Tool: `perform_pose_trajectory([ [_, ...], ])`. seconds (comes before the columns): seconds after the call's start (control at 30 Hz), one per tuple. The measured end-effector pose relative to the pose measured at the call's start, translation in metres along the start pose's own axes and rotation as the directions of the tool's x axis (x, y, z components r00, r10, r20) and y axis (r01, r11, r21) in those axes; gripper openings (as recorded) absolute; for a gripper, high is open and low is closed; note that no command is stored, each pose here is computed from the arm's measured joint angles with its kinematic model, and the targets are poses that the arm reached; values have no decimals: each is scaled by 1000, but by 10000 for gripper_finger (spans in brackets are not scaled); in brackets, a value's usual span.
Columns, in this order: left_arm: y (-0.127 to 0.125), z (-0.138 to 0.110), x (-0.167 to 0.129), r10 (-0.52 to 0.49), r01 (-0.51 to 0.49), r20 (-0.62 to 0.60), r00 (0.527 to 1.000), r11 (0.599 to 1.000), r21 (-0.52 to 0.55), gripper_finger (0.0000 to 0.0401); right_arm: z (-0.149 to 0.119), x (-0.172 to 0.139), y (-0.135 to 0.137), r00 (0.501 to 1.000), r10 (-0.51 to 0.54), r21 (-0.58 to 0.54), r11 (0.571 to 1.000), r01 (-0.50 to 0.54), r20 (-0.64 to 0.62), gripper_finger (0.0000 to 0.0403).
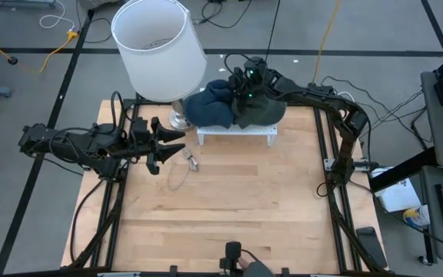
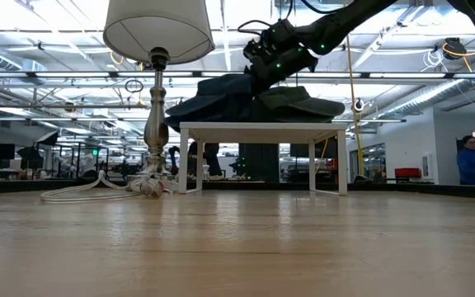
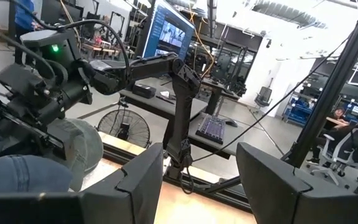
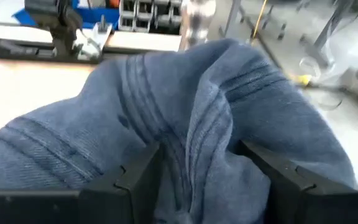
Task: Pick & Place hat
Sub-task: Stack the blue cap on the blue caps on the shelf, then return to Home Position
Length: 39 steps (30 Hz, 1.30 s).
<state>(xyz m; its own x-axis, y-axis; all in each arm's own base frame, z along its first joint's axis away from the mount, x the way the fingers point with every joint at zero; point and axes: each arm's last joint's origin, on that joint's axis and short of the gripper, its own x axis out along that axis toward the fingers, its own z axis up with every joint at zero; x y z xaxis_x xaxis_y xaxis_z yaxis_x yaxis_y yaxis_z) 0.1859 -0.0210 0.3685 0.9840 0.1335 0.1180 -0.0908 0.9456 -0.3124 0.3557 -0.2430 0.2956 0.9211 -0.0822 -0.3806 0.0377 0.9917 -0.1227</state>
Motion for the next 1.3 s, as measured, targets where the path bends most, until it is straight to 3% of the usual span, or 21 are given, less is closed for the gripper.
perform_pose_trajectory([
  [0.47, 0, 2, 0, 21, -21, 22, 1000, 1000, -22, 207, 46, -42, 10, 987, -48, -24, 998, 53, 155, 233],
  [0.57, 0, 2, 0, 22, -21, 21, 1000, 1000, -15, 207, 52, -51, 15, 986, -44, 61, 998, 35, 159, 235],
  [0.7, 0, 3, 0, 7, -6, 34, 999, 999, -41, 207, 53, -66, 27, 998, -4, 202, 979, -9, 66, 232],
  [0.87, 0, -4, -12, -123, 131, -122, 985, 989, 64, 207, 44, -78, 60, 993, 107, 260, 961, -93, -40, 227],
  [0.97, 2, -6, -22, -131, 139, -112, 985, 988, 63, 207, 35, -81, 86, 987, 157, 264, 954, -145, -25, 228],
  [1.1, 9, -12, -39, -147, 152, -64, 987, 986, 74, 207, 17, -93, 119, 980, 196, 275, 941, -199, 38, 231],
  [1.3, 24, -37, -64, -153, 156, -44, 987, 985, 68, 207, -19, -128, 173, 934, 270, 168, 935, -313, 234, 227],
])
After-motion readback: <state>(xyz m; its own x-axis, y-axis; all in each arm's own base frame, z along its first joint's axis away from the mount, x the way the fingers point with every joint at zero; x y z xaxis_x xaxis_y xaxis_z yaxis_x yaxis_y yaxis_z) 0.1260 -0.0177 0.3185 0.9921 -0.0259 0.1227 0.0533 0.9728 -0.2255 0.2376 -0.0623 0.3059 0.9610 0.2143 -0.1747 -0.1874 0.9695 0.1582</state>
